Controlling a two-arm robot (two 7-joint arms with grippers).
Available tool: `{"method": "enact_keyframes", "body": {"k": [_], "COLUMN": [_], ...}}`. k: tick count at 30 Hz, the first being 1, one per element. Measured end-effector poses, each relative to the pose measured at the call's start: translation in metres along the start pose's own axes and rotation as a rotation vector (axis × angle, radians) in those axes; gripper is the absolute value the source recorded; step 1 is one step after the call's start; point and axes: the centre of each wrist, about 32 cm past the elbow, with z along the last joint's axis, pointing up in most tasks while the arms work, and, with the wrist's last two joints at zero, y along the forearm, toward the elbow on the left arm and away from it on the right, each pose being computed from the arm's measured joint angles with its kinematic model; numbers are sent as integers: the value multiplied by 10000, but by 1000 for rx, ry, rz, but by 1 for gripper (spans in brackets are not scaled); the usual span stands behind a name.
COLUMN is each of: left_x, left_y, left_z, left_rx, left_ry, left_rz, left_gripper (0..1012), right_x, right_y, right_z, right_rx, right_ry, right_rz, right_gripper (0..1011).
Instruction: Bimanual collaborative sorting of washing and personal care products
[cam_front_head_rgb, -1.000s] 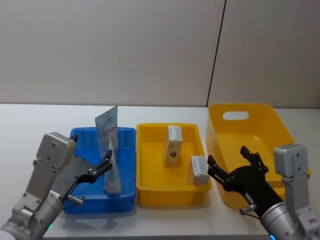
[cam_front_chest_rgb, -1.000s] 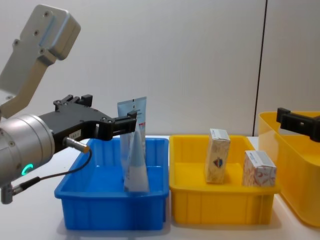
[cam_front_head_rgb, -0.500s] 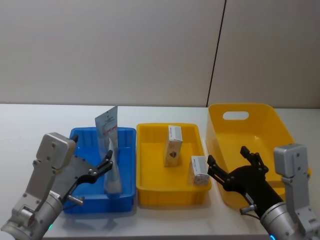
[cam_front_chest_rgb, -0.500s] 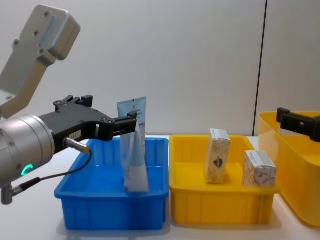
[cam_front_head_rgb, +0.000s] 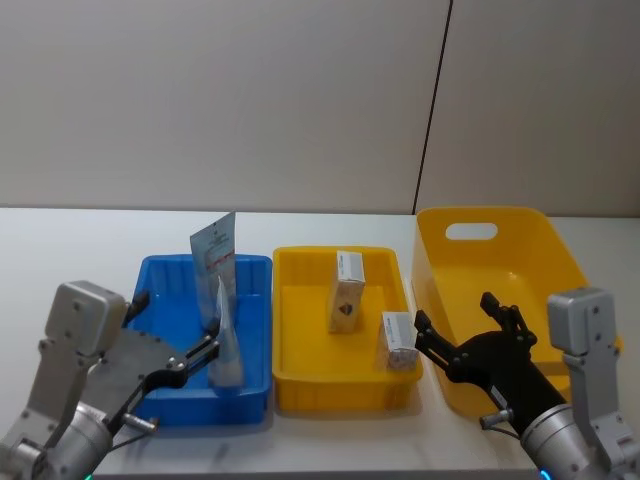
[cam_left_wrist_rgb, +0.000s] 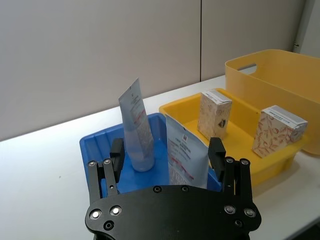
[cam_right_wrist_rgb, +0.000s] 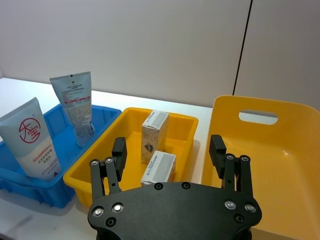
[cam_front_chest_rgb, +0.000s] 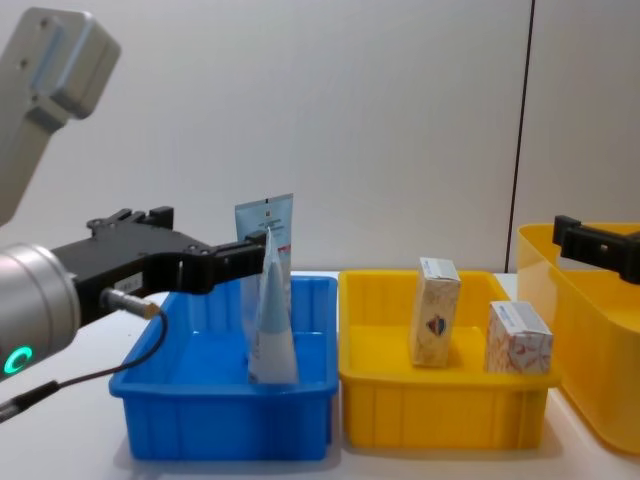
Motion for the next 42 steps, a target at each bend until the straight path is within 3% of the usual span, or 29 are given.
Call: {"method": "enact_keyframes", "body": {"k": [2, 8, 13, 18, 29, 35, 42], "left_x": [-13, -43, -58, -55, -32, -23, -16], "left_y": [86, 200, 249, 246, 97, -1, -176], "left_z": [5, 12, 12, 7, -59, -77, -91], "left_rx": [11, 31, 52, 71, 124, 147, 177], "left_ry": [21, 56, 85, 105, 134, 127, 119], "left_rz": [7, 8, -19, -58, -156, -174, -180], "left_gripper": [1001, 1001, 1001, 1001, 1001, 1001, 1001], "right_x": [0, 0, 0, 0, 0, 0, 0], "right_y": [0, 0, 0, 0, 0, 0, 0], "right_z": [0, 0, 0, 0, 0, 0, 0], "right_rx": [0, 0, 0, 0, 0, 0, 0], "right_ry": [0, 0, 0, 0, 0, 0, 0], "right_rz": [0, 0, 0, 0, 0, 0, 0], "right_gripper": [1003, 1003, 1003, 1003, 1003, 1003, 1003]}}
